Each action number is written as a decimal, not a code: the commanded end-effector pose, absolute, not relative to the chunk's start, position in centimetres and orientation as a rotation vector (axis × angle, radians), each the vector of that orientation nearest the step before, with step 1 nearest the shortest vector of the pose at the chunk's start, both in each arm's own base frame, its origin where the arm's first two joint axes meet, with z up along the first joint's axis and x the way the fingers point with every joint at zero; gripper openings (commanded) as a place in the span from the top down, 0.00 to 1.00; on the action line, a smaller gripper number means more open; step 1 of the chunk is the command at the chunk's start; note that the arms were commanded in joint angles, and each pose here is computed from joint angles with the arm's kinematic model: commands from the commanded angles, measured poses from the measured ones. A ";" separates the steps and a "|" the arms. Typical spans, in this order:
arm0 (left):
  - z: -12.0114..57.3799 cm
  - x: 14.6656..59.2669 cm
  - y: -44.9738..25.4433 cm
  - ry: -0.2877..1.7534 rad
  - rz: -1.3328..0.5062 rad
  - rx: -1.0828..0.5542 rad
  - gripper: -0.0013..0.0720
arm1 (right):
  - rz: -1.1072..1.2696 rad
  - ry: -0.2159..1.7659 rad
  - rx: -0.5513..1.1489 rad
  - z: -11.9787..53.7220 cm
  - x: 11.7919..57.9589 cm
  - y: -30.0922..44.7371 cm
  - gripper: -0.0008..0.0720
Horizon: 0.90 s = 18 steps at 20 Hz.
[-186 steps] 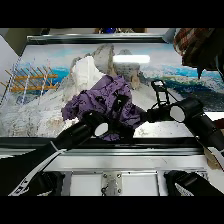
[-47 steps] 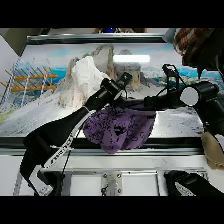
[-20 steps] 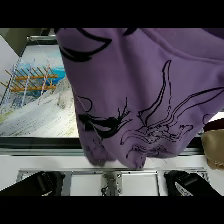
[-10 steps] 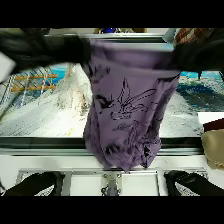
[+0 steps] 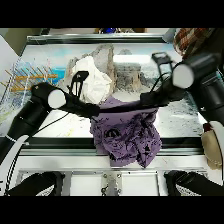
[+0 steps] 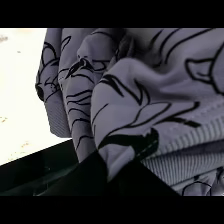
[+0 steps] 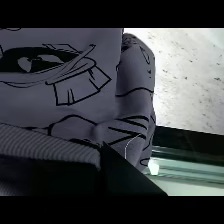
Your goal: Fold the clothes and pants, and hang the long-sleeved shirts on hangers.
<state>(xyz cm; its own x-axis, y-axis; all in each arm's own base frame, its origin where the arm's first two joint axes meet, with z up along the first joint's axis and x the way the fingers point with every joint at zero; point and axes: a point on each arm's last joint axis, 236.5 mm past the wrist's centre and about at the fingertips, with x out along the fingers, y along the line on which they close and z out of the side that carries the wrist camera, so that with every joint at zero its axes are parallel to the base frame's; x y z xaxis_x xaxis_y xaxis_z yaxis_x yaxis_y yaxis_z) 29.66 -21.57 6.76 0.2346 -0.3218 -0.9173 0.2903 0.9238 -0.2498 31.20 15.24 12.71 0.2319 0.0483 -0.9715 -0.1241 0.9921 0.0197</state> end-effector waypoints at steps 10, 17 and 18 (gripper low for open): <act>5.7 32.0 -23.7 1.303 -0.476 0.045 0.96 | 0.117 1.329 -0.056 10.3 32.0 16.4 0.96; 4.1 30.1 -23.8 1.285 -0.513 -0.062 0.96 | 0.118 1.343 -0.056 10.2 31.7 16.4 0.96; 4.4 29.9 -24.4 1.279 -0.552 -0.064 0.92 | 0.118 1.344 -0.056 10.2 31.6 16.4 0.96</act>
<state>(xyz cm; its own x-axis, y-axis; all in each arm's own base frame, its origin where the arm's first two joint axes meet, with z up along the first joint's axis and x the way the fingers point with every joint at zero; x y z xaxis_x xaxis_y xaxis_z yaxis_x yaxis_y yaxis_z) 30.37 -23.14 4.18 0.1821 -0.3585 -0.9156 0.3318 0.8989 -0.2860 31.79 16.31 10.29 0.2262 0.0515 -0.9727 -0.1168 0.9928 0.0254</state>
